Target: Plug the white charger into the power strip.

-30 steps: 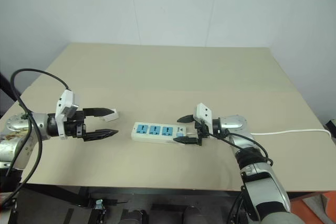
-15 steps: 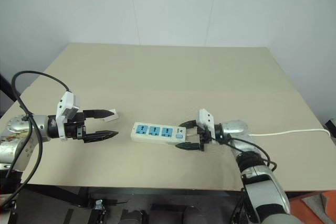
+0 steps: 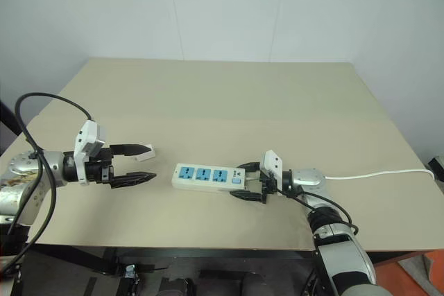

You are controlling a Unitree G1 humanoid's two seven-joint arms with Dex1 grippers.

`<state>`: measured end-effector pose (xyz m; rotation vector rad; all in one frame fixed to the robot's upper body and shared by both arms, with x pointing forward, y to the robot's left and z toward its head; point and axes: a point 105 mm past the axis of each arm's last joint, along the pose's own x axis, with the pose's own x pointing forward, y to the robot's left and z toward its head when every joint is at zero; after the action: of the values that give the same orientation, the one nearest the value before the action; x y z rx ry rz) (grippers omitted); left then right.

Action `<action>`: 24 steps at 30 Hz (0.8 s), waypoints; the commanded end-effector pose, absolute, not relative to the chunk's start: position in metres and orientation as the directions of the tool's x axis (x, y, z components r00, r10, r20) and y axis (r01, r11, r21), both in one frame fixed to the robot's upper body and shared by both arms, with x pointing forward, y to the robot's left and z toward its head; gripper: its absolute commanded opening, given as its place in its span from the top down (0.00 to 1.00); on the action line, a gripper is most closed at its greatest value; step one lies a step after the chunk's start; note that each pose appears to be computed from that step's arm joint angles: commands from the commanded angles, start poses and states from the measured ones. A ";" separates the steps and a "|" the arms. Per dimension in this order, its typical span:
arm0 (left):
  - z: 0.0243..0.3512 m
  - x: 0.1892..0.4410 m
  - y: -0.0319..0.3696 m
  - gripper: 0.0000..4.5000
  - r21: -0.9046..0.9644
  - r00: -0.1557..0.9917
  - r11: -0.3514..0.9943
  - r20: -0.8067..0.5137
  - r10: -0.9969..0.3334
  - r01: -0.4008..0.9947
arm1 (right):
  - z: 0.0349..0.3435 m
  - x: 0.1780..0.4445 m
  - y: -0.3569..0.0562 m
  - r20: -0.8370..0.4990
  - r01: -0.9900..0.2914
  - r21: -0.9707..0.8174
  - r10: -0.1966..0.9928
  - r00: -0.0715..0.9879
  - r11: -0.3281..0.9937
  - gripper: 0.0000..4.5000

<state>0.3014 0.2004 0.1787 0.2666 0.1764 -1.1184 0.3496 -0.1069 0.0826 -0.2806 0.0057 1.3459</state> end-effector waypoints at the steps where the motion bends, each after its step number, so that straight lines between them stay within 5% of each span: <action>1: 0.191 0.300 0.200 0.00 0.173 0.432 0.398 -0.263 -0.863 0.901 | 0.090 0.352 -0.108 -0.137 -0.961 -0.200 0.965 0.223 0.193 0.08; 4: 0.195 0.302 0.199 0.00 0.187 0.443 0.406 -0.251 -0.861 0.894 | 0.091 0.351 -0.108 -0.138 -0.962 -0.203 0.968 0.210 0.180 0.24; 11: 0.237 0.353 0.193 0.00 0.485 0.706 0.543 -0.263 -0.657 0.686 | 0.083 0.346 -0.107 -0.174 -0.962 -0.224 0.965 0.194 0.153 0.24; 16: 0.241 0.371 0.208 0.00 0.492 0.618 0.376 -0.658 -0.430 0.786 | 0.082 0.348 -0.106 -0.192 -0.960 -0.233 0.961 0.199 0.153 0.24; 24: 0.250 0.398 0.210 0.00 0.352 0.412 0.304 -0.897 -0.160 0.885 | 0.075 0.352 -0.105 -0.247 -0.960 -0.234 0.945 0.213 0.155 0.24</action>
<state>0.3985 0.2030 0.2449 0.9788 0.8288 -0.8307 0.3517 -0.1018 0.0834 -0.3370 0.0011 1.3803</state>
